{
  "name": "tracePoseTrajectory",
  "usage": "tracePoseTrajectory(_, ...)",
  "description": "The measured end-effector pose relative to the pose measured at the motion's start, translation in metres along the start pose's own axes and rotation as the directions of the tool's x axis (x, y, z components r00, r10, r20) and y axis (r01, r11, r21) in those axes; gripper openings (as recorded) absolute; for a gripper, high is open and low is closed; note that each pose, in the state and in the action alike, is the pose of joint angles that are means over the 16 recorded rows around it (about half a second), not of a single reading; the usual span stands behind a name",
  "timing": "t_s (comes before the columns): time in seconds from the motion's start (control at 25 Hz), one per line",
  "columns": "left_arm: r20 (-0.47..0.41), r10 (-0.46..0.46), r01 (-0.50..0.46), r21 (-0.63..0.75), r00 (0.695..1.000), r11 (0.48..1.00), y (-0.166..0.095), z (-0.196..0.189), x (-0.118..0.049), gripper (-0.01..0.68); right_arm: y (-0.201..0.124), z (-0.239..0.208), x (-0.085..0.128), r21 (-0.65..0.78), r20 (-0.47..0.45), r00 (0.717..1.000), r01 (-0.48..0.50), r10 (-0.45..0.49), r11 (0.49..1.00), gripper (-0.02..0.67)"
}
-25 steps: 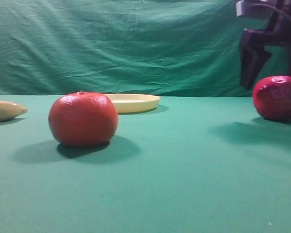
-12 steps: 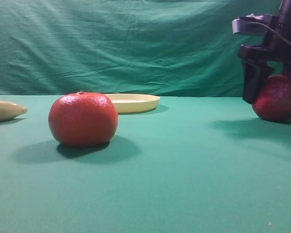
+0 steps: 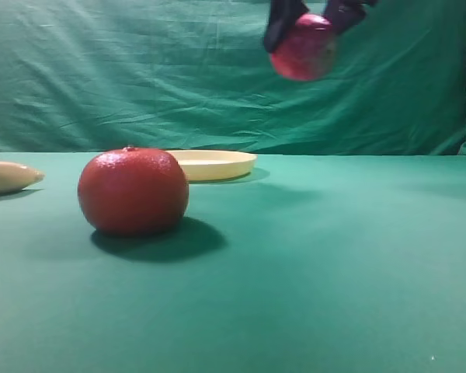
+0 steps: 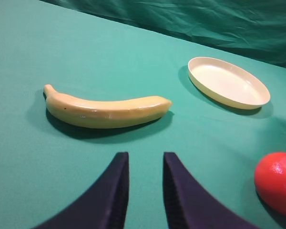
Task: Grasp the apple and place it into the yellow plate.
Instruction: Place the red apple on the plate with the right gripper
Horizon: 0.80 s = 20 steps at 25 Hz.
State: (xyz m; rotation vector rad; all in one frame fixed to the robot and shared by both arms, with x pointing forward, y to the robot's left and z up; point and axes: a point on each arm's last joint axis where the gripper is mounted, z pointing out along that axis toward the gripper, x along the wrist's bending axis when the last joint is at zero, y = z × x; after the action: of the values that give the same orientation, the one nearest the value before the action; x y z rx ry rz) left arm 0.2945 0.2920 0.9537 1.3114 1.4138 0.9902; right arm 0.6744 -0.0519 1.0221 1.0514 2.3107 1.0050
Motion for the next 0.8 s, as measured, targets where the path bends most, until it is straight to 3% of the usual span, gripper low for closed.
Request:
tracePoseTrajectory(0.16,0.000,0.000,0.000,0.000,1.000,1.000,0.000,0.000,0.000,0.157,-0.003,0.022,0.015,-0.023,-0.015,1.000,0.015,-0.015,1.000,0.535)
tracePoseTrajectory(0.4,0.000,0.000,0.000,0.000,1.000,1.000,0.000,0.000,0.000,0.157,-0.005,0.036,0.021,-0.045,-0.018,1.000,0.014,-0.015,0.999,0.576)
tracePoseTrajectory(0.64,0.000,0.000,0.000,0.000,1.000,1.000,0.000,0.000,0.000,0.157,0.008,0.026,0.020,-0.072,-0.008,0.999,0.037,-0.038,0.997,0.616)
tracePoseTrajectory(0.8,0.000,0.000,0.000,0.000,1.000,1.000,0.000,0.000,0.000,0.157,0.022,0.004,0.019,-0.073,0.000,0.997,0.074,-0.074,0.995,0.585)
